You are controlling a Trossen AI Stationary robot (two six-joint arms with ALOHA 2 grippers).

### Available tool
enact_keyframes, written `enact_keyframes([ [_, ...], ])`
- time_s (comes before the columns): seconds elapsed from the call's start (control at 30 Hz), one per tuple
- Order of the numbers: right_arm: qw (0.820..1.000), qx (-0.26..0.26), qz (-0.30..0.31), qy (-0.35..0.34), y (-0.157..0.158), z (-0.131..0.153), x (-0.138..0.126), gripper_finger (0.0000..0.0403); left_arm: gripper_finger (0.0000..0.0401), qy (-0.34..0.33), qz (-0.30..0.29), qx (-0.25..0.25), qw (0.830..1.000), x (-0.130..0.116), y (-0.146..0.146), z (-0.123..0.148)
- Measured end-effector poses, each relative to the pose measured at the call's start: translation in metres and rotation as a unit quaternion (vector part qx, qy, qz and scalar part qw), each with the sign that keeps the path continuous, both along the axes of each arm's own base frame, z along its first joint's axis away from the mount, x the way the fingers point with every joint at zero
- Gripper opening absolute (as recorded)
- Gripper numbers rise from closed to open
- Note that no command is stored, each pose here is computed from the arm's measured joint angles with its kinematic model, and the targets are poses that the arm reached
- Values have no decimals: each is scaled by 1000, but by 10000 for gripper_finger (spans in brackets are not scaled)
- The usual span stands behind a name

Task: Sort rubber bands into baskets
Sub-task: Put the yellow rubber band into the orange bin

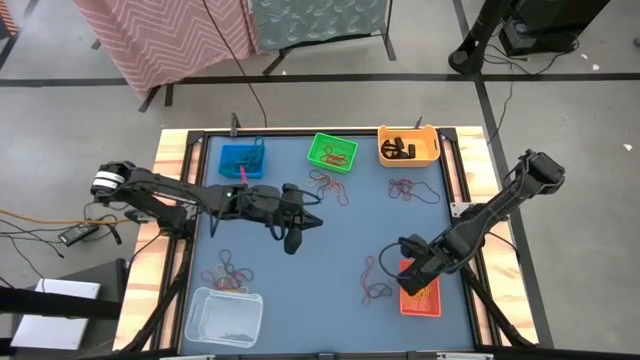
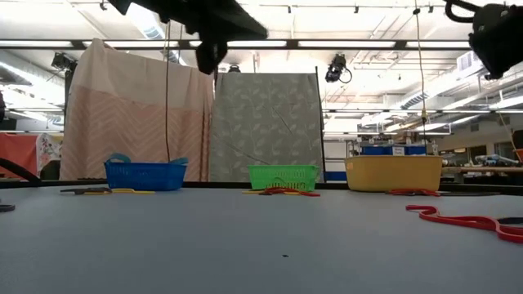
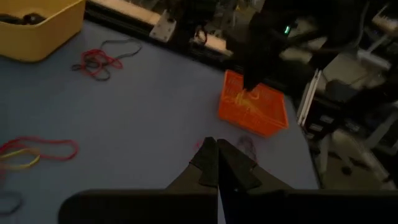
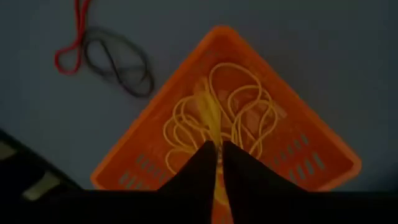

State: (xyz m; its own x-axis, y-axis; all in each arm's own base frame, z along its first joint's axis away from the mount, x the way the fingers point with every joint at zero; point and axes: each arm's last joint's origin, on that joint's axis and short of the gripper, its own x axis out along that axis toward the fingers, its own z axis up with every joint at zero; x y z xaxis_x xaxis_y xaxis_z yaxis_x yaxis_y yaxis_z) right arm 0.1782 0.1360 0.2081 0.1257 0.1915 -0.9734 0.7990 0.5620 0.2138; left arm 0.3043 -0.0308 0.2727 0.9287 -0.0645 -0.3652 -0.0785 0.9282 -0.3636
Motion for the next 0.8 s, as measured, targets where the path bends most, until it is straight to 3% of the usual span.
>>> enact_keyframes([
  [0.37, 991, 88, 73, -73, 6, 18, 3, 190, 1, 27, -5, 11, 1000, -22, 2, 13],
  [0.47, 979, 123, 95, -128, 10, 26, 9, 223, 3, 38, -6, 7, 999, -25, 2, 13],
  [0.57, 960, 128, 98, -229, 15, 38, 20, 237, 19, 99, 4, 20, 995, -30, 7, 23],
  [0.73, 923, 77, 62, -371, 13, 53, 38, 237, 86, 262, 80, 83, 958, -44, 42, 42],
  [0.8, 915, 53, 47, -397, 8, 56, 43, 236, 120, 319, 107, 71, 939, -48, 62, 35],
])
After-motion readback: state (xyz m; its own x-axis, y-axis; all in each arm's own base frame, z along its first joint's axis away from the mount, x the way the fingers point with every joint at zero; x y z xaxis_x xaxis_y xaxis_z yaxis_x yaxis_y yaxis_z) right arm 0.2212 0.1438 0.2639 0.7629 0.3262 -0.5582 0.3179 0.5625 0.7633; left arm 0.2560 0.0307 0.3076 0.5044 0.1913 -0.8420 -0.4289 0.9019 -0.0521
